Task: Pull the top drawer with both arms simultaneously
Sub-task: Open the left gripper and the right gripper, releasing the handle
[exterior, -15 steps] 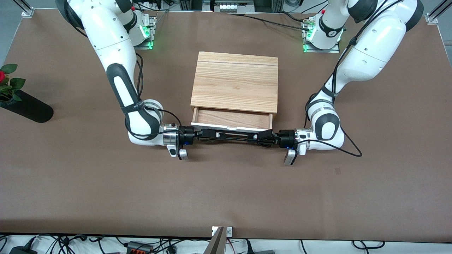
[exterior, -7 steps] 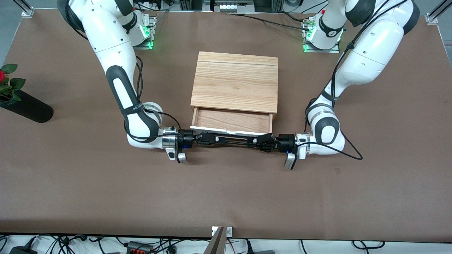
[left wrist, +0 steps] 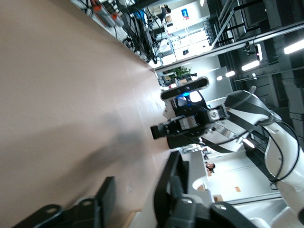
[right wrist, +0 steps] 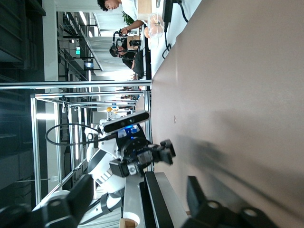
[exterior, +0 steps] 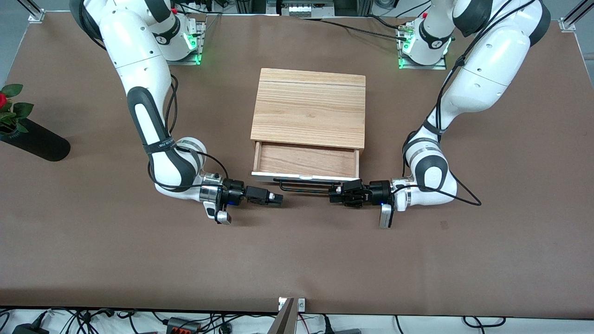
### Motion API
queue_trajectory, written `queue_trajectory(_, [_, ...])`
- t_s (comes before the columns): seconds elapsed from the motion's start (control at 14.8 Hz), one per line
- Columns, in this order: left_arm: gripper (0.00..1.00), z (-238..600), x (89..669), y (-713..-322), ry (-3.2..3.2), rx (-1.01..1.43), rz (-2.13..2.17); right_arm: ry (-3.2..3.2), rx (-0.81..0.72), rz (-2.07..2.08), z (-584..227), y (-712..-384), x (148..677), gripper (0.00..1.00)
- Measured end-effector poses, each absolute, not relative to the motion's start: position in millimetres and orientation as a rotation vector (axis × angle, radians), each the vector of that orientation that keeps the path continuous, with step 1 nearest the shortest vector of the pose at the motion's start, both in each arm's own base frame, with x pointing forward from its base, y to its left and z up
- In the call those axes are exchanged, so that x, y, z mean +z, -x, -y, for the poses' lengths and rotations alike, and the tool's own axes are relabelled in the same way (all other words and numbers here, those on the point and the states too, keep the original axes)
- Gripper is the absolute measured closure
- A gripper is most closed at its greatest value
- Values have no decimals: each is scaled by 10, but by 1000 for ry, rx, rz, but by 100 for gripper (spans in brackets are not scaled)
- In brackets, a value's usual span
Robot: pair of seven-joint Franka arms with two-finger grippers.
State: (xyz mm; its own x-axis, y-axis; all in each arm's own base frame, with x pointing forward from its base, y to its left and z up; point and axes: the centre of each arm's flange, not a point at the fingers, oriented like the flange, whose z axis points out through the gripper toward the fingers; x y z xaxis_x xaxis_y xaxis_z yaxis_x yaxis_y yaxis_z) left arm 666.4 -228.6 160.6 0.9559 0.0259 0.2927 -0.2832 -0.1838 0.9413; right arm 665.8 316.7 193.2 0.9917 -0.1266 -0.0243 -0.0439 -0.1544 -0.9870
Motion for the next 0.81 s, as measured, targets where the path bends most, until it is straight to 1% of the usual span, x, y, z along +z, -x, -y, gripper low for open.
queue_trajectory(0.07, [32, 2191, 1599, -6742, -1762, 306, 187, 1753, -47, -127, -3139, -6669, 1963, 0])
queue_trajectory(0.14, [21, 2108, 1604, -6811, -1777, 325, 192, 1791, -14, -124, -3097, -6693, 2031, 0])
queue_trajectory(0.27, [3, 2018, 1633, -6883, -1800, 339, 224, 1889, 38, -107, -2988, -6769, 2282, 0])
queue_trajectory(0.34, [0, 1991, 1661, -6915, -1805, 347, 230, 1945, 51, -95, -2916, -6811, 2436, 0])
queue_trajectory(0.61, [0, 1806, 1868, -7085, -1841, 365, 259, 2263, 70, -18, -2569, -6911, 3073, 0])
queue_trajectory(0.81, [0, 1519, 2114, -7206, -1951, 321, 320, 2542, 67, 84, -2452, -6860, 3531, 0])
